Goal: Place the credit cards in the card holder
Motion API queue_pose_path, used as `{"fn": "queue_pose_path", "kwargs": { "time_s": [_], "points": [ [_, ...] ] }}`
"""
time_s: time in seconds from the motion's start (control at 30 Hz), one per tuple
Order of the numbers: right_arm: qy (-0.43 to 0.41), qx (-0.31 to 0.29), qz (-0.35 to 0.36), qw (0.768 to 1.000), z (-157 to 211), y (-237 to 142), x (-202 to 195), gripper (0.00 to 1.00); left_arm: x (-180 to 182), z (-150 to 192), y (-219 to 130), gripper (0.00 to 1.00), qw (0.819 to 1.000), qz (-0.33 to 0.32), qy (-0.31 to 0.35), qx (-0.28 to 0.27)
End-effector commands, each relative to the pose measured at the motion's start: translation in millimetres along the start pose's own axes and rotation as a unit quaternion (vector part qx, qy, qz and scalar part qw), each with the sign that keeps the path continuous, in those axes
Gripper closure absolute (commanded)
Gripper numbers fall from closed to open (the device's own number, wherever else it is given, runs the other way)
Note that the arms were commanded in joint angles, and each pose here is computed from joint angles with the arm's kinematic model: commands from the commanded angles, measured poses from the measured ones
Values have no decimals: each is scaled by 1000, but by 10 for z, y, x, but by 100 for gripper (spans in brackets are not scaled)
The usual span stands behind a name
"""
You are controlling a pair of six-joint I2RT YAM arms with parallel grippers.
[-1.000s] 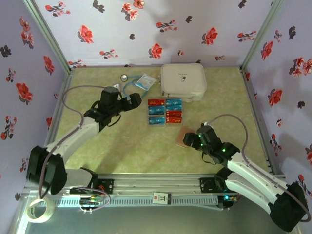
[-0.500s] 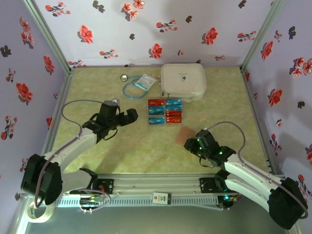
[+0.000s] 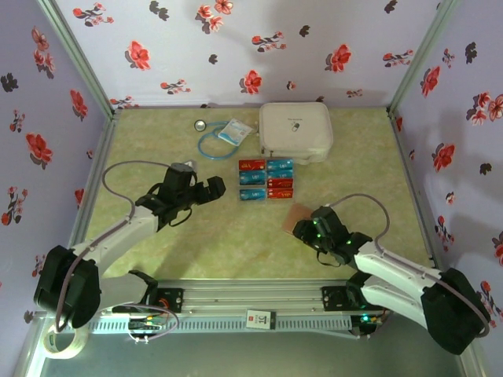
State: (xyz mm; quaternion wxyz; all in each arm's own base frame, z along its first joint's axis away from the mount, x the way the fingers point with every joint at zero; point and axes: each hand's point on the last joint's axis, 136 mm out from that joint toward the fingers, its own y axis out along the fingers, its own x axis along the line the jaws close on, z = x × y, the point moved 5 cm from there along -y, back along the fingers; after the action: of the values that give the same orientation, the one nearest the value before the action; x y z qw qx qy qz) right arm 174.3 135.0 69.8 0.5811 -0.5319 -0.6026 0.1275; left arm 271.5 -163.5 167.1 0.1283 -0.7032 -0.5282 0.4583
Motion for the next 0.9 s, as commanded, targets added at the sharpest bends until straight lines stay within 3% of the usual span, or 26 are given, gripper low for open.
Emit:
{"fn": "queue_pose_path", "kwargs": {
  "time_s": [0.0, 0.13, 0.33, 0.57, 0.87],
  "points": [
    [16, -5, -7, 1000, -6, 60, -12, 54, -30, 19, 26, 0, 1000, 5, 0, 3],
    [21, -7, -10, 1000, -9, 103, -14, 63, -34, 27, 45, 0, 1000, 5, 1, 4],
    [21, -11, -16, 1000, -16, 86, -4, 100, -25, 48, 53, 0, 1000, 3, 1, 7],
    [8, -11, -51, 999, -29, -88, 117, 100, -17, 80, -8, 0, 1000, 7, -3, 6],
    [-20, 23, -145, 989, -19, -390, 503, 100, -42, 128, -131, 0, 999, 27, -17, 4]
  ]
}}
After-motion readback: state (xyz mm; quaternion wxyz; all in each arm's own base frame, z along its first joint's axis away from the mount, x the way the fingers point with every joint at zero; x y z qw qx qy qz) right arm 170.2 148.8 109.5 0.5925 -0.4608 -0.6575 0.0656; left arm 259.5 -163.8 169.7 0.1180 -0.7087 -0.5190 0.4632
